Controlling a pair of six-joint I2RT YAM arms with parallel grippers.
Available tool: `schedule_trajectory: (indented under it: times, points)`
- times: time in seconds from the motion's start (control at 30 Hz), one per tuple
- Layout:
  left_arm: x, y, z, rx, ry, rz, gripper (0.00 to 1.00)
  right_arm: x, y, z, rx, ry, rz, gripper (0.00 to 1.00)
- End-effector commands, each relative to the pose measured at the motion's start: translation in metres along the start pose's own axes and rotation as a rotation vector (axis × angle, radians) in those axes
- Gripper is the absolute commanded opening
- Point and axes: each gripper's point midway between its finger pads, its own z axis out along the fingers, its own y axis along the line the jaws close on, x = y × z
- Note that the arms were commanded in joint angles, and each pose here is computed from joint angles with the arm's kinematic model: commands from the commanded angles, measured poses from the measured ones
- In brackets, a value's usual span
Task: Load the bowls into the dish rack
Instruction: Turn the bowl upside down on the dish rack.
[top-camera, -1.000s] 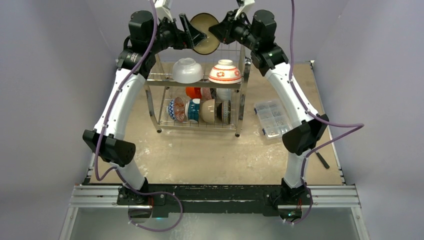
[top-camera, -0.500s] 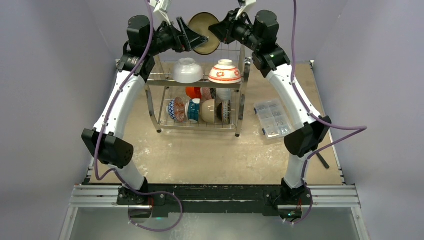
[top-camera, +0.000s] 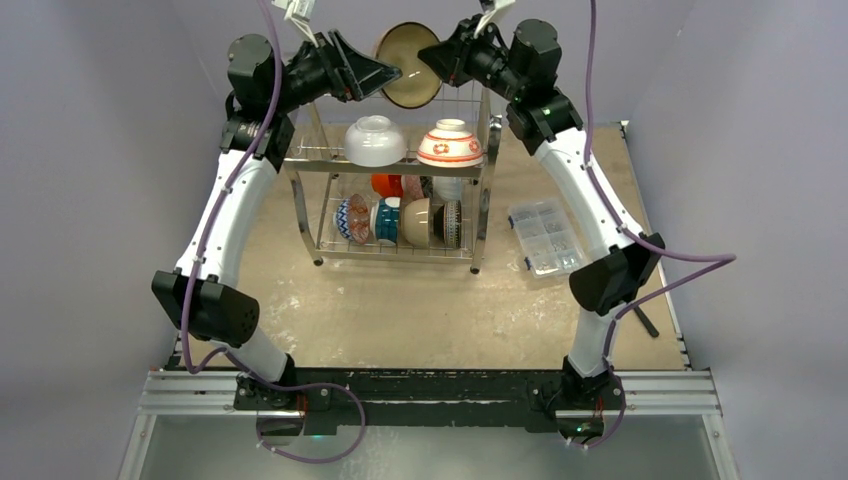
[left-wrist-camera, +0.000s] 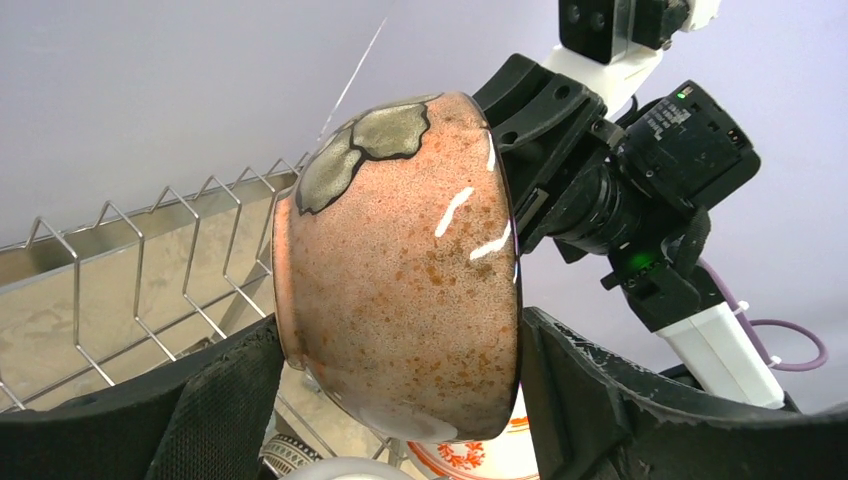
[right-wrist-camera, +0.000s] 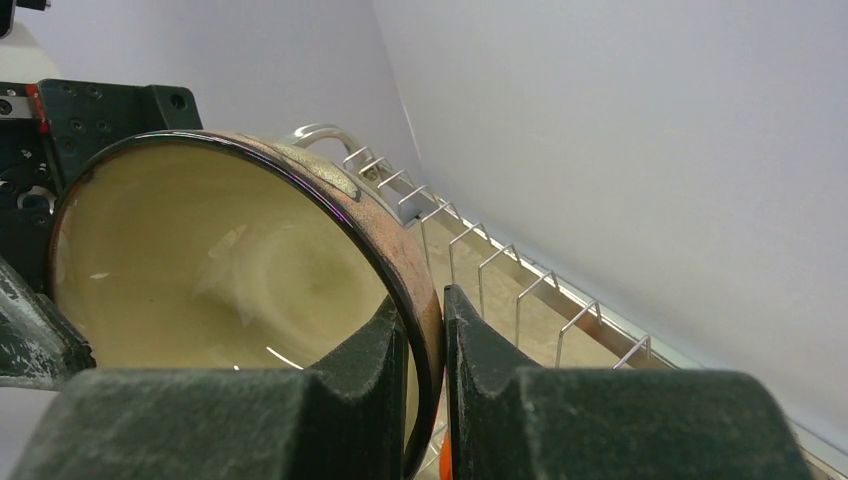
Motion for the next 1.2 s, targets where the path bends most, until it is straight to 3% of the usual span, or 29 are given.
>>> schedule_trajectory:
  times: [0.0,0.2,0.47,0.8,1.07,1.17]
  points:
    - [-0.013,-0.03,-0.002,0.117,-0.029,0.032,0.8,-0.087,0.045,-0.027,-0.092,-0.222,-0.077,0.0]
    - [-0.005,-0.014,0.004,0.094,-0.005,-0.006,0.89,-0.084,0.044,-0.026,-0.1,-0.216,-0.072,0.0]
    - [0.006,-0.008,0.012,0.09,0.012,-0.019,0.85,-0.078,0.045,-0.023,-0.114,-0.204,-0.053,0.0]
    - [0.003,-0.011,0.015,0.105,-0.001,0.004,0.54,-0.071,0.04,-0.02,-0.105,-0.185,-0.048,0.0]
    - [0.001,-0.012,0.016,0.134,-0.014,-0.029,0.01,-0.067,0.038,-0.021,-0.093,-0.182,-0.047,0.29]
    - [-0.005,0.002,0.014,0.07,-0.041,-0.045,0.0,-0.066,0.037,-0.022,-0.087,-0.182,-0.046,0.4]
